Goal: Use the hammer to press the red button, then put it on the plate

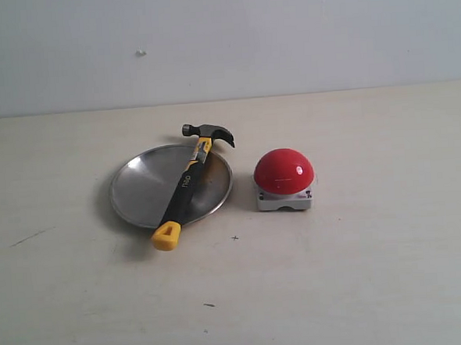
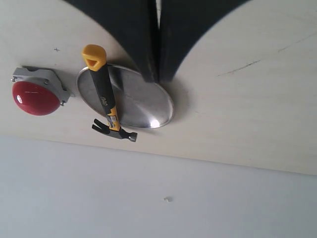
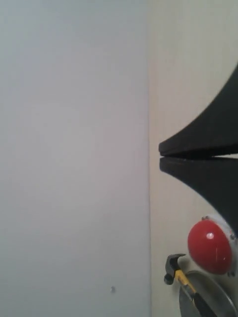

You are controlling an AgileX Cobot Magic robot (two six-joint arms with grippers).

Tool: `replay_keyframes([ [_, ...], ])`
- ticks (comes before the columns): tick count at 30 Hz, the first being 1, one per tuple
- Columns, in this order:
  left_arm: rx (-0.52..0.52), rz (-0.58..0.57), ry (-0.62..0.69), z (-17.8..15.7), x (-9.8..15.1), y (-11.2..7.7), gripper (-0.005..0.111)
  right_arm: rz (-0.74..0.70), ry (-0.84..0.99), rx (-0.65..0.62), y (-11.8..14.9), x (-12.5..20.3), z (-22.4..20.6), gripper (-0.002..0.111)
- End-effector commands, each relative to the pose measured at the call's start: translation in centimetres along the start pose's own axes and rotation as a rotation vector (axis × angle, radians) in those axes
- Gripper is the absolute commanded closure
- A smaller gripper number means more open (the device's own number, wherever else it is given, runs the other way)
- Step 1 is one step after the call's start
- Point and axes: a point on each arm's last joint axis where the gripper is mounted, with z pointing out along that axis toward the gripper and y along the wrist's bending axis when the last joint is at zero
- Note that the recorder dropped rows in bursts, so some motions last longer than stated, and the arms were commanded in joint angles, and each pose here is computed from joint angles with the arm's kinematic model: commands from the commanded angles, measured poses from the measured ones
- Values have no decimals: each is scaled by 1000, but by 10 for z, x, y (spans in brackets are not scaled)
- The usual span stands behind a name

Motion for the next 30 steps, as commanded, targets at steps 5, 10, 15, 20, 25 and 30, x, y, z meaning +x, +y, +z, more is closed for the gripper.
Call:
replay_keyframes([
  [5,4,-10,-17,-1,-2,0,107,-9,25,-160,13,9,-8,108],
  [10,4,-10,-17,-1,-2,0,107,-37,47,-155,12,26,-8,108],
  [15,4,-10,-17,-1,-2,0,107,-95,3,-131,10,28,-9,108],
  [20,4,-10,-17,-1,-2,0,107,-65,0,-36,4,27,-9,108],
  [25,4,-10,-17,-1,-2,0,107,-62,39,75,-3,31,-10,108],
  [30,3,-10,-14,-1,-2,0,107,-58,86,128,-6,36,-13,108],
])
